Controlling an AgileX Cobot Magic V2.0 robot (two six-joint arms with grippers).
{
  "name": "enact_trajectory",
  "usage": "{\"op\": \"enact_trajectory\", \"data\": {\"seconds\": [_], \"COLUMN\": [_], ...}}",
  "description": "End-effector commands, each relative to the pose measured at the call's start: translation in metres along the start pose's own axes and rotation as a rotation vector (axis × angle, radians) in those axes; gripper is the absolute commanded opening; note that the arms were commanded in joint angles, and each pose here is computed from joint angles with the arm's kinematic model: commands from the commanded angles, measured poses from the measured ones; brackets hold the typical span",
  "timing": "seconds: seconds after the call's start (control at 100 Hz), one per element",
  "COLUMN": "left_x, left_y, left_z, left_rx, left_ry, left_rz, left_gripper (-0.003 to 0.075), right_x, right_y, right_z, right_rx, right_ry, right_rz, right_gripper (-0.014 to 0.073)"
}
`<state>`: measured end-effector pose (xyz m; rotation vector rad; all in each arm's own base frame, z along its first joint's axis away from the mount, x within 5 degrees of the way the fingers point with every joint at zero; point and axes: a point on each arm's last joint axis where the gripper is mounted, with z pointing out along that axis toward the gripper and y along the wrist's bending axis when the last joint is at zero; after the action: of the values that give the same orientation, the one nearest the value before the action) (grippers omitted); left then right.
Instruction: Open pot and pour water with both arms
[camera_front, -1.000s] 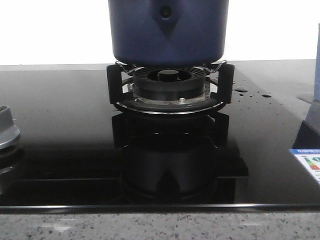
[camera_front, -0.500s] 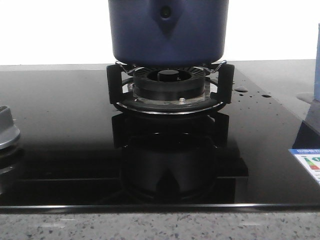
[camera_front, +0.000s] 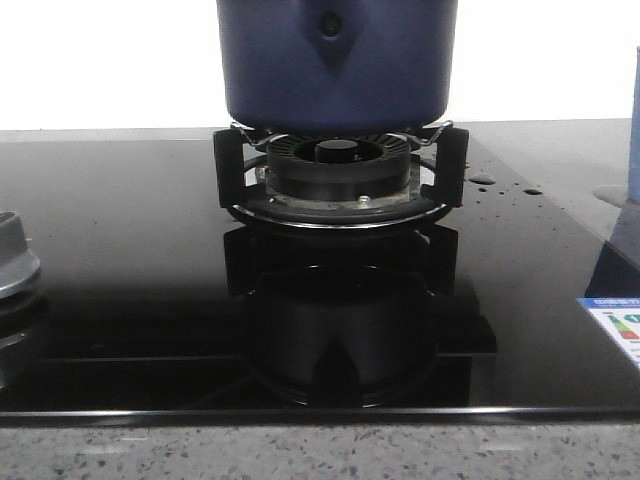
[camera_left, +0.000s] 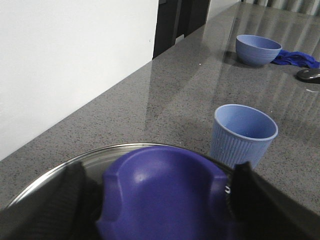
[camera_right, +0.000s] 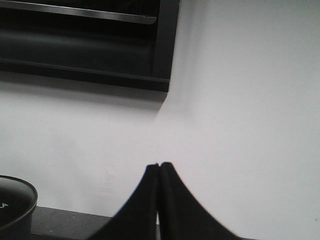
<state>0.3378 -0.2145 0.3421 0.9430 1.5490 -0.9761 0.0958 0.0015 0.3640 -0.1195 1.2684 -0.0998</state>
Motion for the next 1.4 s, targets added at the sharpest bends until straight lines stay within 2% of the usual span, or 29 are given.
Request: {"op": "enact_trajectory", "data": {"seconds": [0.0, 0.12, 0.19, 0.26, 0.38, 0.43, 0.52, 0.69, 0.81, 1.01, 1.16, 1.39], "left_x": [-0.041, -0.061, -0.077, -0.09, -0.106, -0.108, -0.106, -0.076, -0.036, 0.031, 0.068, 0.087], "left_y": [-0.017, -0.026, -0.033, -0.038, -0.052, -0.058, -0.07, -0.099, -0.119, -0.146, -0.16, -0.168], "left_z": [-0.018, -0.039, -0.056, -0.077, -0.12, -0.137, -0.167, -0.201, -0.212, -0.232, -0.238, -0.238], "left_rx": [0.012, -0.013, -0.031, -0.058, -0.15, -0.206, -0.301, -0.424, -0.503, -0.665, -0.696, -0.665], "left_ry": [-0.128, -0.176, -0.212, -0.236, -0.211, -0.2, -0.18, -0.112, -0.105, -0.124, -0.124, -0.143], "left_rz": [0.021, 0.066, 0.066, 0.036, 0.066, 0.091, 0.122, 0.133, 0.092, 0.05, 0.037, -0.011], "left_gripper": [0.0601, 0.0584, 0.0534, 0.0435, 0.0172, 0.0085, 0.0001, -0.0011, -0.0011, -0.0013, -0.0013, -0.0013], "right_x": [-0.012, -0.012, -0.012, -0.012, -0.011, -0.008, 0.0, 0.028, 0.045, 0.048, 0.044, 0.044], "right_y": [0.001, 0.001, 0.001, 0.001, 0.002, 0.004, 0.008, 0.021, 0.03, 0.043, 0.045, 0.046], "right_z": [0.0, 0.0, 0.0, 0.0, 0.0, 0.0, 0.0, -0.004, -0.008, -0.014, -0.015, -0.015], "right_rx": [-0.017, -0.017, -0.017, -0.019, -0.029, -0.044, -0.077, -0.175, -0.24, -0.367, -0.402, -0.404], "right_ry": [-0.058, -0.058, -0.058, -0.058, -0.05, -0.041, -0.011, 0.07, 0.112, 0.059, 0.019, 0.018], "right_rz": [0.001, 0.001, 0.001, 0.002, 0.007, 0.007, 0.016, 0.049, 0.067, 0.097, 0.106, 0.106], "right_gripper": [-0.0064, -0.0064, -0.0064, -0.0064, -0.0064, -0.0065, -0.0065, -0.0065, -0.0065, -0.0065, -0.0065, -0.0065]}}
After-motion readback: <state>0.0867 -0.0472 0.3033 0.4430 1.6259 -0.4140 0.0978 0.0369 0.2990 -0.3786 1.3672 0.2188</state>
